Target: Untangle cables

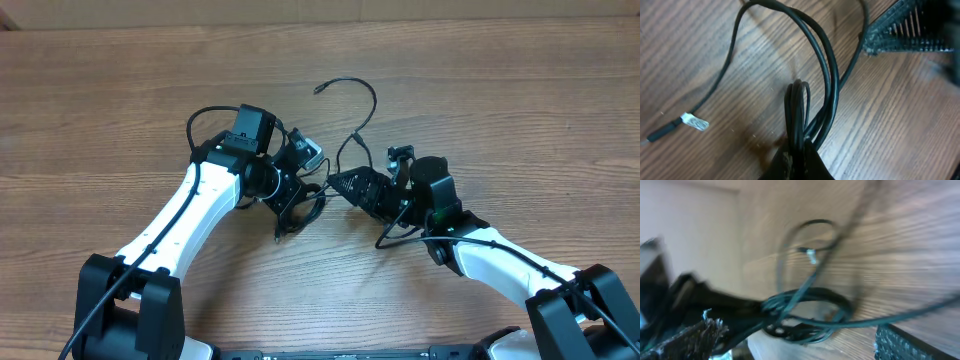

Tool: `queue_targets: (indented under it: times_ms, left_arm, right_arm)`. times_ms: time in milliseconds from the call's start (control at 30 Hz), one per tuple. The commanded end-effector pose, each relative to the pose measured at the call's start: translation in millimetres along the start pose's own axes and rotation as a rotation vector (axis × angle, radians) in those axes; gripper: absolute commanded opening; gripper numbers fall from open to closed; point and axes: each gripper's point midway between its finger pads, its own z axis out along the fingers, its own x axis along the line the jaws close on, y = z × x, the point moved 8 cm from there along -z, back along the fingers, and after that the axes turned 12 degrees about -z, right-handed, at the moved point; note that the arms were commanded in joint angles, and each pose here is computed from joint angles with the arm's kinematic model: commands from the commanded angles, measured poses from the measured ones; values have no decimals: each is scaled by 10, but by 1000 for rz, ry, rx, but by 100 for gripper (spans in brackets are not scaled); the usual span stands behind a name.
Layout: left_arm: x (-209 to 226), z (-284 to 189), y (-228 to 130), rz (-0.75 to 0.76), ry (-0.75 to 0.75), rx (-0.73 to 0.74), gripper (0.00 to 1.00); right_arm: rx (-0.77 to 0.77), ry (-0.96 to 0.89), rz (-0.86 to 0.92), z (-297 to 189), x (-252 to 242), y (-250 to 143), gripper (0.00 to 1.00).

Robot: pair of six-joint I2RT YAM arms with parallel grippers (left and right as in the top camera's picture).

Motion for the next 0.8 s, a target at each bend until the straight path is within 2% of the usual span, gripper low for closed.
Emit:
queue_targets:
  times_ms: [0, 167, 233, 300, 467, 600, 767]
  left_arm:
    - [-14, -55, 66, -54, -10, -22, 4]
    - [-116, -112, 88, -59, -94, -49, 4]
    - [-104, -119, 105, -125, -82, -57, 4]
    - [-29, -123, 122, -285, -20, -67, 4]
    - [254, -190, 106, -738, 152, -128, 4]
    - [385, -252, 99, -992, 142, -172, 4]
    - [400, -269, 97, -1180, 97, -181, 4]
  right_arm:
    - [-104, -124, 190, 1, -119, 74, 100]
    - [-130, -82, 164, 42, -7, 80, 100]
    - [-117, -65, 148, 72, 50, 37, 99]
    - [-90, -59, 107, 99, 85, -26, 100]
    - [8, -14, -183, 156, 192, -202, 100]
    - [118, 97, -368, 195, 346, -406, 100]
    - [141, 127, -663, 265, 457, -615, 98]
